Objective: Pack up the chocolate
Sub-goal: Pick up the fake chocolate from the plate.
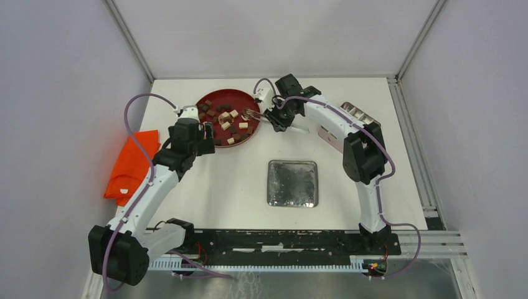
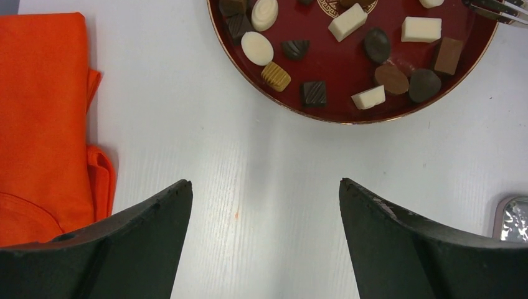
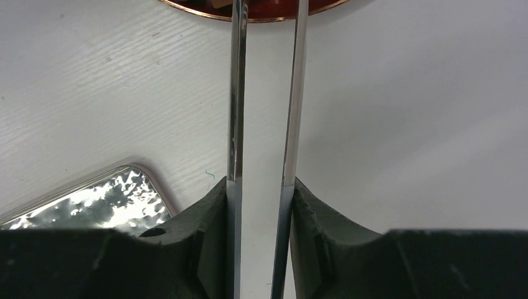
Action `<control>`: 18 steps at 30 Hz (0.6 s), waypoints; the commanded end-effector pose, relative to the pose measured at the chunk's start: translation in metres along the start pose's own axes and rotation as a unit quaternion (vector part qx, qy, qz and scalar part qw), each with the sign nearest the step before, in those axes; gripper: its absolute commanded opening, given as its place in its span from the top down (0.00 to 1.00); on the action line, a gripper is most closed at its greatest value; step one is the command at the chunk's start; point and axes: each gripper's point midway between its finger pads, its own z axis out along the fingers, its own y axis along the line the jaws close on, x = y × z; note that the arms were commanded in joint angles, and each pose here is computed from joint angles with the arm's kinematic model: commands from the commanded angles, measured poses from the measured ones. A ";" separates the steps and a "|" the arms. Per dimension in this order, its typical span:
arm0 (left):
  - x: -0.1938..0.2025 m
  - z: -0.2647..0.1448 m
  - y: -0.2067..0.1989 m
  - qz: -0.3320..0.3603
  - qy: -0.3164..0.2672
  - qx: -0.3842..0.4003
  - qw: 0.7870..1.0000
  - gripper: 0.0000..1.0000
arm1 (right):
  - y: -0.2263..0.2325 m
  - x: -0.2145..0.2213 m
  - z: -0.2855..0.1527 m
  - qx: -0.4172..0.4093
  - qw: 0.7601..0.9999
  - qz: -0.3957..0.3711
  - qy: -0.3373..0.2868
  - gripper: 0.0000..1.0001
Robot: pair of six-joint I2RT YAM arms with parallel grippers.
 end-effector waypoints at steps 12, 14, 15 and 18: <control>-0.014 0.002 0.002 0.009 -0.028 0.007 1.000 0.08 | -0.027 -0.014 0.022 0.032 0.999 0.000 0.007 0.59; -0.013 0.003 0.003 0.009 -0.027 0.005 1.000 0.08 | -0.030 -0.013 0.024 0.036 0.999 0.000 0.010 0.59; -0.013 0.003 0.003 0.010 -0.026 0.005 1.000 0.08 | -0.031 -0.014 0.025 0.038 0.999 0.000 0.011 0.59; -0.012 0.003 0.003 0.010 -0.025 0.006 1.000 0.08 | -0.029 -0.013 0.025 0.034 0.999 0.001 0.010 0.58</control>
